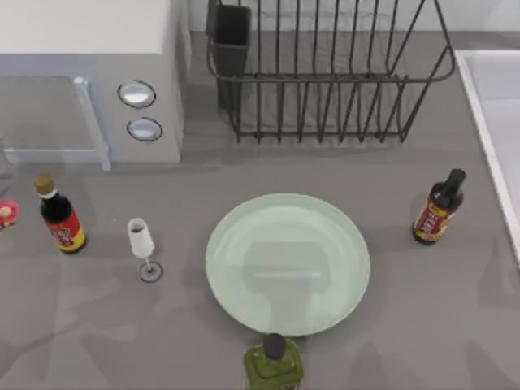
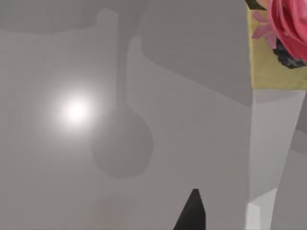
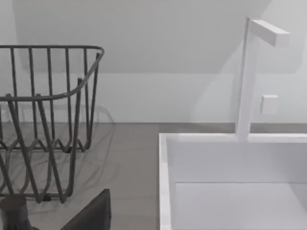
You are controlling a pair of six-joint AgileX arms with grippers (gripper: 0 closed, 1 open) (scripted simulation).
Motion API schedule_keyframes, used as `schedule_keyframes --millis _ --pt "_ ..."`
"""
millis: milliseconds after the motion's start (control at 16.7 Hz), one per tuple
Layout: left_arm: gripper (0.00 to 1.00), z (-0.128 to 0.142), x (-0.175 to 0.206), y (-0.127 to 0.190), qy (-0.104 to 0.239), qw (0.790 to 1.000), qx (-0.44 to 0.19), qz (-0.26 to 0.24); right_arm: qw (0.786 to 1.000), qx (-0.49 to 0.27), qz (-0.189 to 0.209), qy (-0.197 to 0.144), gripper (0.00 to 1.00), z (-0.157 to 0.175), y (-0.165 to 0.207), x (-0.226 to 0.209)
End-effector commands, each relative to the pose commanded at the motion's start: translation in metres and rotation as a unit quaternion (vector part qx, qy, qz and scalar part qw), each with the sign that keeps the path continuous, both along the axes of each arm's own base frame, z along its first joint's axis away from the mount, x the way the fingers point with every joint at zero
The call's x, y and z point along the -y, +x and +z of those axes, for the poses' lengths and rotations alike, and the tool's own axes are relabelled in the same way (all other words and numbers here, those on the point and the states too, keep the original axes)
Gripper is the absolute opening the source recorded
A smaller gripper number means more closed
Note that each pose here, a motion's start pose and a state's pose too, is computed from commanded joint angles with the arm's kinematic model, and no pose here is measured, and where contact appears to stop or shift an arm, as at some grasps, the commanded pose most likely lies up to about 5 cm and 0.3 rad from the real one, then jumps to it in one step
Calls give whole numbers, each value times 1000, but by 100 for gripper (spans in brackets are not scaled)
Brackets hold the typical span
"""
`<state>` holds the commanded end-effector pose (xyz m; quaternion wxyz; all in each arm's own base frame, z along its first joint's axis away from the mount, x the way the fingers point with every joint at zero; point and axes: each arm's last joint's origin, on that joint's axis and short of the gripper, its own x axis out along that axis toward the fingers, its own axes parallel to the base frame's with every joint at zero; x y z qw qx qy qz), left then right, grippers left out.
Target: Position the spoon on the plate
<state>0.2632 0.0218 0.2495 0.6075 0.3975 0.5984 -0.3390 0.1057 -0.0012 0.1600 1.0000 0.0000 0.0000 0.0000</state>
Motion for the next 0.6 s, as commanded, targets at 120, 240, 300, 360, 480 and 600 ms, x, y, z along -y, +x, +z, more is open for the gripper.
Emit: schedule_keyframes --millis 120,240,300,360,480,600 --pt "0 7 39 20 -4 999 -1 -50 1000 0 0 0 100 0 0 0" --pt "0 11 86 36 -14 995 -5 -101 1000 0 0 0 100 0 0 0" --pt "0 12 112 41 -20 992 -8 -126 1000 0 0 0 100 0 0 0" --pt "0 13 138 44 -26 988 -10 -150 1000 0 0 0 100 0 0 0" --pt "0 11 191 46 -38 980 -13 -194 1000 0 0 0 100 0 0 0" --pt "0 5 241 42 -46 973 -13 -228 1000 0 0 0 100 0 0 0"
